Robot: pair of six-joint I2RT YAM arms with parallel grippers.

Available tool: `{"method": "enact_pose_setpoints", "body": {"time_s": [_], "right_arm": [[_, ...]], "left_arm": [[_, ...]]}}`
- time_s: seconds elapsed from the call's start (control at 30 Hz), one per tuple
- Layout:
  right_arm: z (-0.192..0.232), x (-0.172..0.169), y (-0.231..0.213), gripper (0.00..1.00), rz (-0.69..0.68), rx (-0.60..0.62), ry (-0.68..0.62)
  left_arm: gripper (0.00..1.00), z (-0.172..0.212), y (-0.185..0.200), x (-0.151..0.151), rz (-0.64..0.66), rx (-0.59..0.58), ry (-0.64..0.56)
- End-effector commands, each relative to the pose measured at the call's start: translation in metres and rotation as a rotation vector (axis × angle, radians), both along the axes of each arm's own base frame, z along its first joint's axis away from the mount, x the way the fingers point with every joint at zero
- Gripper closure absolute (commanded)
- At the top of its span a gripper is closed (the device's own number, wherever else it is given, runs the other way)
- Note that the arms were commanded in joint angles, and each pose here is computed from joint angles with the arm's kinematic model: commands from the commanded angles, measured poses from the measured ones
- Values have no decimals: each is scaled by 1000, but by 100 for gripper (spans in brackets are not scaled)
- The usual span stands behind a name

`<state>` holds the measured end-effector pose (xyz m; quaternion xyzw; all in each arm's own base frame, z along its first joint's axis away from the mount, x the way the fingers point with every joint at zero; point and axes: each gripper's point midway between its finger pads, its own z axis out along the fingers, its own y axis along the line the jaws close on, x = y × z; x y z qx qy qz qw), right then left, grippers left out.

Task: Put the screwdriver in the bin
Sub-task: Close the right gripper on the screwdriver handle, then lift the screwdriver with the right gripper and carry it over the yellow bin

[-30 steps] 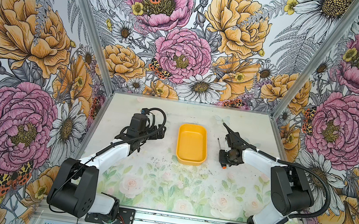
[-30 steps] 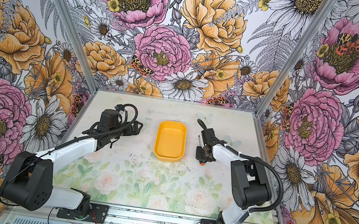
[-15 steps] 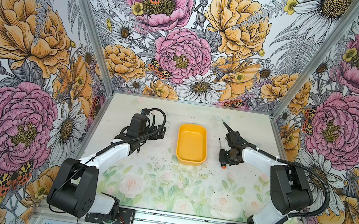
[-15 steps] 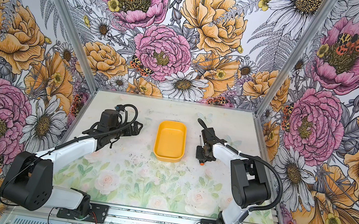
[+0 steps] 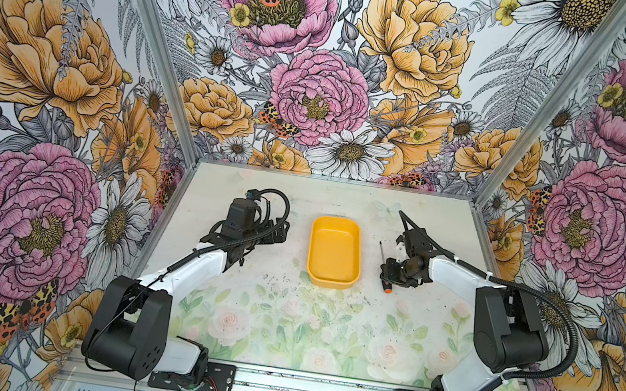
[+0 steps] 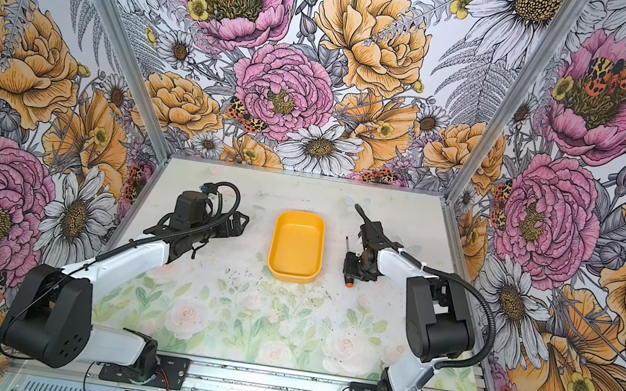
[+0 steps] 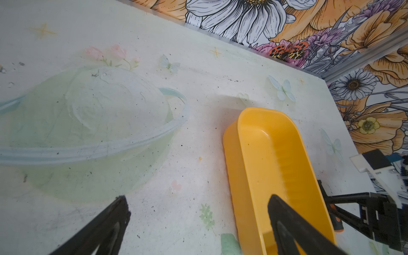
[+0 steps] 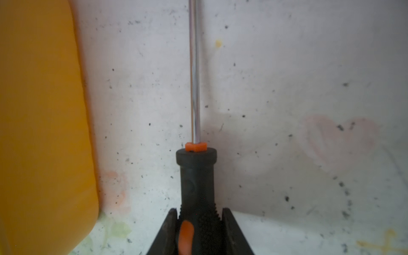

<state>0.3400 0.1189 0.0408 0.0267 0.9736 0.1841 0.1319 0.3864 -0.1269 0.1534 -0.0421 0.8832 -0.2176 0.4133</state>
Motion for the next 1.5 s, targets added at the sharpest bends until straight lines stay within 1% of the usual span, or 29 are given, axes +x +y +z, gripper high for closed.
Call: {"method": "enact_pose_setpoints", "body": {"time_s": [0.0, 0.13, 0.27, 0.33, 0.4, 0.47, 0.53, 0.57, 0.6, 0.67, 0.73, 0.87, 1.07, 1.3, 1.47], "right_arm": [[50, 21, 22, 94, 9, 219, -106], [88, 32, 30, 94, 17, 311, -169], [141, 45, 37, 92, -6, 369, -266], [164, 52, 42, 92, -49, 365, -322], [183, 54, 57, 91, -78, 349, -382], [193, 54, 73, 86, -110, 315, -427], [197, 52, 93, 82, -131, 288, -461], [197, 52, 101, 78, -141, 266, -479], [197, 51, 107, 76, -149, 246, -494], [192, 50, 119, 76, -164, 193, -515], [181, 49, 128, 81, -171, 151, -519], [150, 45, 148, 84, -150, 142, -447], [101, 39, 168, 85, -139, 123, -341], [70, 31, 179, 88, -116, 97, -275], [53, 27, 180, 89, -107, 75, -242]], "left_arm": [[1, 11, -7, 0, -25, -14, -21], [1, 11, -6, -1, -25, -12, -23], [1, 13, -6, -2, -23, -10, -28], [1, 13, -6, -3, -23, -10, -29], [1, 13, -5, -3, -22, -10, -31], [1, 13, -5, -4, -22, -11, -33], [1, 13, -5, -4, -21, -8, -35], [1, 12, -4, -5, -21, -7, -33], [1, 12, -4, -6, -20, -7, -34], [1, 14, -4, -7, -20, -9, -38], [1, 14, -3, -8, -19, -8, -42], [1, 14, -1, -10, -14, -5, -46], [1, 10, 0, -10, -12, 4, -41], [1, 7, 1, -9, -13, 11, -35], [1, 6, 1, -10, -14, 17, -35]]}}
